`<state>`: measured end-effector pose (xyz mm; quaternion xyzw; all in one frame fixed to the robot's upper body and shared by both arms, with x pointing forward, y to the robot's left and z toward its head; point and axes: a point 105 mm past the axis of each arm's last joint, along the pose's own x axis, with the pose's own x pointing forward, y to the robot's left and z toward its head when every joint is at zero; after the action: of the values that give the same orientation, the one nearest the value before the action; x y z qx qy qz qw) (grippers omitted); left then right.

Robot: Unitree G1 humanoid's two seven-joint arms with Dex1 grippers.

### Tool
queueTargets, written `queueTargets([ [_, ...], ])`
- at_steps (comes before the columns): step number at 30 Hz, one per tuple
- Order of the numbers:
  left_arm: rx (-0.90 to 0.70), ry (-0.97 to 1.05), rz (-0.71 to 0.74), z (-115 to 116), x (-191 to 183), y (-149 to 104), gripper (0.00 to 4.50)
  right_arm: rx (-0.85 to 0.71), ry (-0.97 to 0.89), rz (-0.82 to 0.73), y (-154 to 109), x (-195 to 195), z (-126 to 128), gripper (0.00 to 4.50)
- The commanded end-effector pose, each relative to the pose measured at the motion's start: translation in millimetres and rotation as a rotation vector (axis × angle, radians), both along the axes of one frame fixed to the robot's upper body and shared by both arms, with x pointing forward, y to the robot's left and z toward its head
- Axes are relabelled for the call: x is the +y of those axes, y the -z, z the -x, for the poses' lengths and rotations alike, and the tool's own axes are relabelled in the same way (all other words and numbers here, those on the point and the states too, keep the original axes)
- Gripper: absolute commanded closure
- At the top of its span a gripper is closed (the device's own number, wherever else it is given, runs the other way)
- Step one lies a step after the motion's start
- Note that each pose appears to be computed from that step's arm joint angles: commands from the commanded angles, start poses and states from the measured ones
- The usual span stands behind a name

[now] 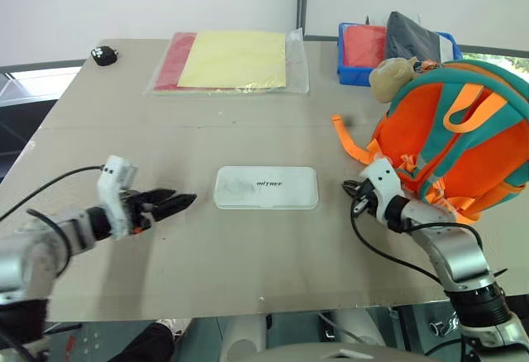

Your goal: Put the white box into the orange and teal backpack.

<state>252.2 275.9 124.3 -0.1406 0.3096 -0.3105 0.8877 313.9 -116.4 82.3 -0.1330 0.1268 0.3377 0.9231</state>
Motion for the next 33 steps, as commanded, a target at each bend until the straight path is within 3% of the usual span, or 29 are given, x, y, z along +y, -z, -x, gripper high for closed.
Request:
queueTargets([
  [1,0.153,0.053,0.184,-1.8,-13.2,-6.0,0.08,-0.071,-0.060,0.031,-13.5,9.2,-9.6,4.50],
  [9,0.218,0.060,0.222,-41.8,-48.4,15.3,0.08,-0.047,-0.126,0.084,1.7,34.0,-19.4,4.50],
  [19,0.255,0.187,0.330,-49.2,-96.7,20.0,0.08,-0.067,-0.187,0.054,1.8,72.8,-30.7,4.50],
  [22,0.268,0.193,0.343,-41.6,-96.4,20.5,0.86,-0.081,-0.176,0.033,-0.5,69.3,-30.7,4.50],
  [25,0.276,0.194,0.354,-36.8,-95.0,20.5,2.39,-0.081,-0.180,0.027,0.3,68.5,-28.4,4.50],
  [28,0.267,0.173,0.385,-37.0,-93.7,19.6,3.44,-0.106,-0.195,0.014,-4.9,71.9,-25.0,4.50],
  [33,0.178,0.152,0.441,-38.2,-93.3,3.7,3.47,-0.150,-0.120,-0.113,-38.9,45.4,-16.1,4.50],
])
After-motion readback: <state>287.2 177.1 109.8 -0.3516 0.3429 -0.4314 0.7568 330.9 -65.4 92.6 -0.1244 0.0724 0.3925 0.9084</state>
